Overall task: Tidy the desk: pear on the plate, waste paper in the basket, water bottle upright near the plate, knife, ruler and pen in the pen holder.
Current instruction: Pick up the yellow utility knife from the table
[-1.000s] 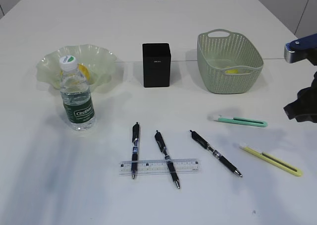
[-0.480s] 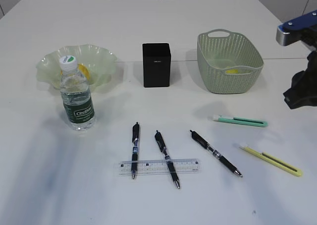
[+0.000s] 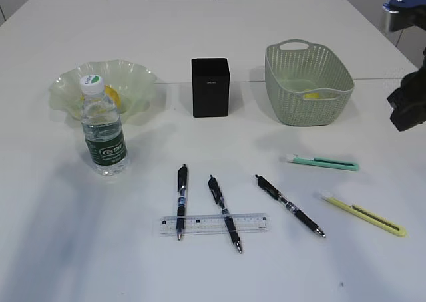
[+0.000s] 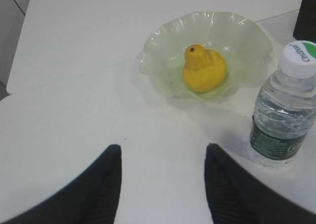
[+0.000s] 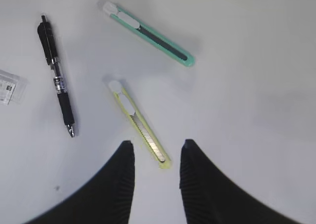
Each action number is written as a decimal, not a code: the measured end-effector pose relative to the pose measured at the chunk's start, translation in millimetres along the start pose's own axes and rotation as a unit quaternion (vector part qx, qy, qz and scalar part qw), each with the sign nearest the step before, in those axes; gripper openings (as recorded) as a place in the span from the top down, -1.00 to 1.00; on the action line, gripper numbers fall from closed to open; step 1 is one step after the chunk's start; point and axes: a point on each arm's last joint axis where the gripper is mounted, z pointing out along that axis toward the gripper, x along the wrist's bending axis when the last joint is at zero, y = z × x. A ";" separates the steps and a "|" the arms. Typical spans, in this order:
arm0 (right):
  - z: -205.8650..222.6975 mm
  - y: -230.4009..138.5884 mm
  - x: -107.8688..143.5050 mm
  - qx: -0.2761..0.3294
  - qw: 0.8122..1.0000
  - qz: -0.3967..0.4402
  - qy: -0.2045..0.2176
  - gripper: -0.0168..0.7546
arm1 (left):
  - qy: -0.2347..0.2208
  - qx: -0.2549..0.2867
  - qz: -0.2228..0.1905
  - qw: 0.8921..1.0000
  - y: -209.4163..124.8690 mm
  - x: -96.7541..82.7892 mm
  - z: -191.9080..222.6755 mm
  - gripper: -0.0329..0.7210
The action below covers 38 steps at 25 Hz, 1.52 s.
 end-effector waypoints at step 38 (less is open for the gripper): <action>39.6 22.5 -1.9 0.130 0.987 -0.062 0.065 0.34 | -0.001 0.009 0.000 1.000 -1.3 -0.1 -1.5 -0.10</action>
